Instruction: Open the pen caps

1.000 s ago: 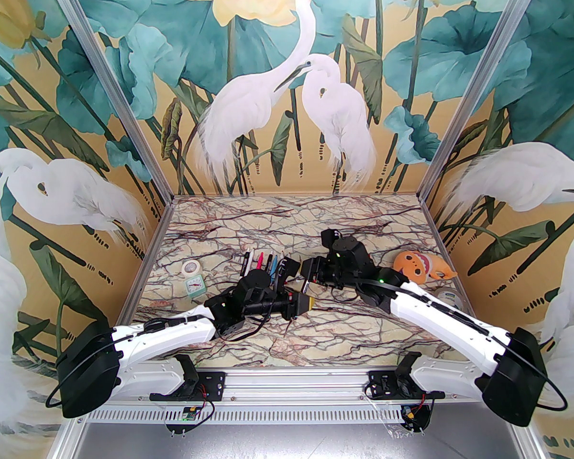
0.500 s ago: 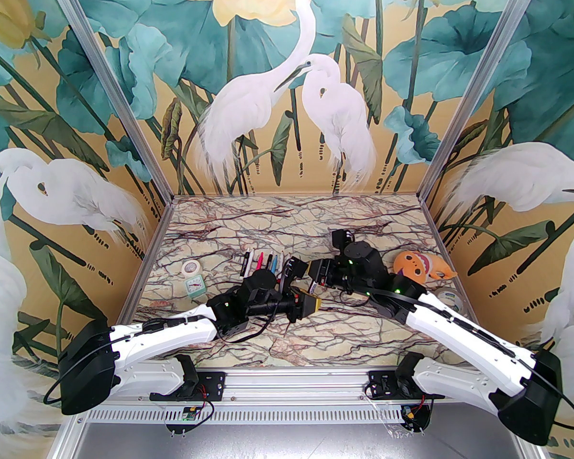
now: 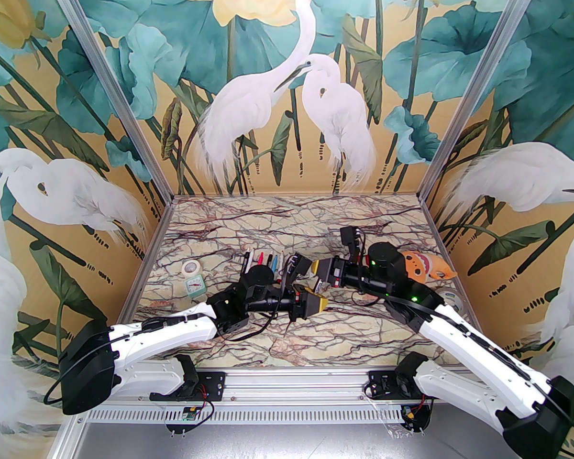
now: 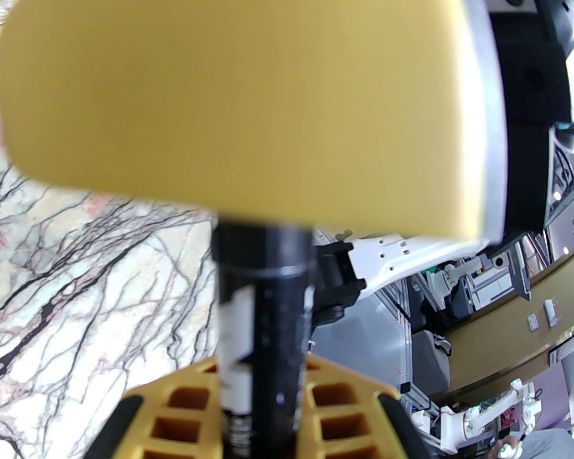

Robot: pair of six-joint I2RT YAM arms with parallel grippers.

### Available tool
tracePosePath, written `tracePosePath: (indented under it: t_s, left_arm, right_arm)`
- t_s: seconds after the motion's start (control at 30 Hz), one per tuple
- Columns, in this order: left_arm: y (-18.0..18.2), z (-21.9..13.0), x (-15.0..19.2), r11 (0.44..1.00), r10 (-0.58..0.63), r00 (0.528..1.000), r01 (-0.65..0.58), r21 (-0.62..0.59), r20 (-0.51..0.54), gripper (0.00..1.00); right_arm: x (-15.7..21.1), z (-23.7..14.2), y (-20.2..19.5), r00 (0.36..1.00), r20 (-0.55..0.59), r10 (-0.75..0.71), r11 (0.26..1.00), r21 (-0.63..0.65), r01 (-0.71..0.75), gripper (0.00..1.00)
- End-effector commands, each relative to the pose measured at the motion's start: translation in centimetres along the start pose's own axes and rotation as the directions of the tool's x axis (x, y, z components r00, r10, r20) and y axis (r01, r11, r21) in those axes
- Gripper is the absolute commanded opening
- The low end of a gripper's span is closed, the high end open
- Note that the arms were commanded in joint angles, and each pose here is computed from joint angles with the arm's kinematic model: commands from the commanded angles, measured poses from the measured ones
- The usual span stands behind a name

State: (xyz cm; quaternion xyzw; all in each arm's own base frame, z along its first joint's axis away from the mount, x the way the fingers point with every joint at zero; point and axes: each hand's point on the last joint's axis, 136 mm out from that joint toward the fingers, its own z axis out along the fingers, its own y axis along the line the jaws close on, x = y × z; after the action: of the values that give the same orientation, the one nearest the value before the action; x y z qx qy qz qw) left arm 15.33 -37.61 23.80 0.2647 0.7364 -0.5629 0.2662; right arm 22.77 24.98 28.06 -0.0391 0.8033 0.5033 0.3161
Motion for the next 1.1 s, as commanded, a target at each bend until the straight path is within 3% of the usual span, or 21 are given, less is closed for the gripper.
tracePosePath:
  t_s: [0.0,0.13,0.3,0.53,0.63,0.83,1.07]
  left_arm:
    - [2.1,-0.1,2.6,0.996,-0.050,0.995,0.043,-0.080,-0.091,0.00]
    - [4.1,0.1,3.0,0.976,-0.008,0.994,-0.017,-0.218,-0.111,0.00]
    - [5.0,0.9,4.1,0.939,0.061,0.982,-0.118,-0.323,-0.181,0.00]
    - [3.7,1.6,5.4,0.965,0.049,0.975,-0.102,-0.241,-0.215,0.00]
    - [3.0,1.4,5.6,0.975,0.044,0.975,-0.089,-0.204,-0.217,0.00]
    - [2.3,0.7,4.7,0.983,0.022,0.987,-0.051,-0.179,-0.158,0.00]
    - [3.0,-2.1,2.0,0.972,0.003,1.000,-0.006,-0.234,-0.011,0.00]
  right_arm:
    - [-3.7,-2.0,-3.2,0.982,0.186,-0.013,0.983,0.181,-0.021,0.07]
    - [-3.7,-3.0,-6.2,0.973,0.225,0.048,0.935,0.332,-0.123,0.07]
    - [-3.9,-3.2,-7.7,0.963,0.256,0.085,0.902,0.392,-0.184,0.06]
    - [-4.7,-3.1,-7.5,0.964,0.257,0.070,0.903,0.395,-0.171,0.06]
    - [-5.2,-2.6,-6.4,0.969,0.237,0.064,0.938,0.316,-0.139,0.06]
    - [-4.0,-1.9,-5.6,0.990,0.142,0.006,0.965,0.260,-0.043,0.08]
    - [0.4,-3.3,-10.2,0.999,-0.047,-0.023,0.886,0.461,0.042,0.10]
